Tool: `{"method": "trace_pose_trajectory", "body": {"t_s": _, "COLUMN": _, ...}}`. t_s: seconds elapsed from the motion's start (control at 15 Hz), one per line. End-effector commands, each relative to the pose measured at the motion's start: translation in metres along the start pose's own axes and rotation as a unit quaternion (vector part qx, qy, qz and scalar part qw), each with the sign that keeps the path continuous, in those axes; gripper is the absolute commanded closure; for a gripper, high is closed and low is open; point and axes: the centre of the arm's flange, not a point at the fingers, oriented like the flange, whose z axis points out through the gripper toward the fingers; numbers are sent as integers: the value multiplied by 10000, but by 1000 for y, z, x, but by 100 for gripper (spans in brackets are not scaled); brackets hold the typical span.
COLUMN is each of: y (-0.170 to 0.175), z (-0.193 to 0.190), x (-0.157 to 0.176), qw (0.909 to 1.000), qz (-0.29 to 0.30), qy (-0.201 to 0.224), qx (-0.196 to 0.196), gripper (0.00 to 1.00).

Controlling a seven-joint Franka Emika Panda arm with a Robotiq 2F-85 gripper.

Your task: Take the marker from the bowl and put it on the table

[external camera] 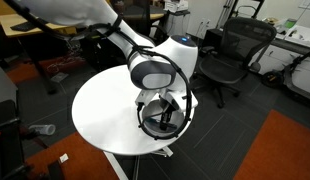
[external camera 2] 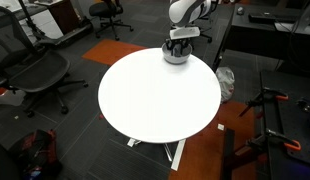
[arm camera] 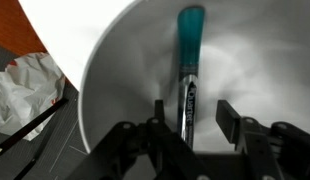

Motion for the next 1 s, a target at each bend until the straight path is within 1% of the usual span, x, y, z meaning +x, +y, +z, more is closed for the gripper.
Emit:
{"method": "trace_pose_trajectory", "body": {"t_s": 0.0, "y": -4, "z": -2, "x": 7, "qw": 9999, "qz": -104, "qy": -36, "qx": -12, "gripper": 73}}
{"method": "trace_pose_trajectory", "body": {"t_s": 0.2, "y": -3, "z": -3, "x": 8, "qw": 9999, "qz": -111, "qy": -35, "qx": 0, "gripper": 95}}
{"method": "trace_pose_trajectory", "body": {"t_s": 0.27, "y": -3, "z": -3, "x": 8, "qw": 9999, "qz": -110, "qy": -35, "qx": 2, "gripper": 99}}
{"method": "trace_pose_trajectory", "body": {"t_s": 0.4, "y": -2, "z": -8, "x": 4, "qw": 9999, "qz": -160, "qy": -46, "qx": -6, "gripper": 95}}
{"method": "trace_pose_trajectory", "body": {"t_s": 0.53, "y": 0, "z": -17, "x": -1, "qw": 9997, "qz": -227, "qy": 30, "qx": 29, "gripper": 95}}
{"method": "trace_pose_trajectory", "body": {"t_s": 0.93, "y": 2, "z": -78, "x": -24, "qw": 9974, "qz": -554, "qy": 466, "qx": 72, "gripper": 95}}
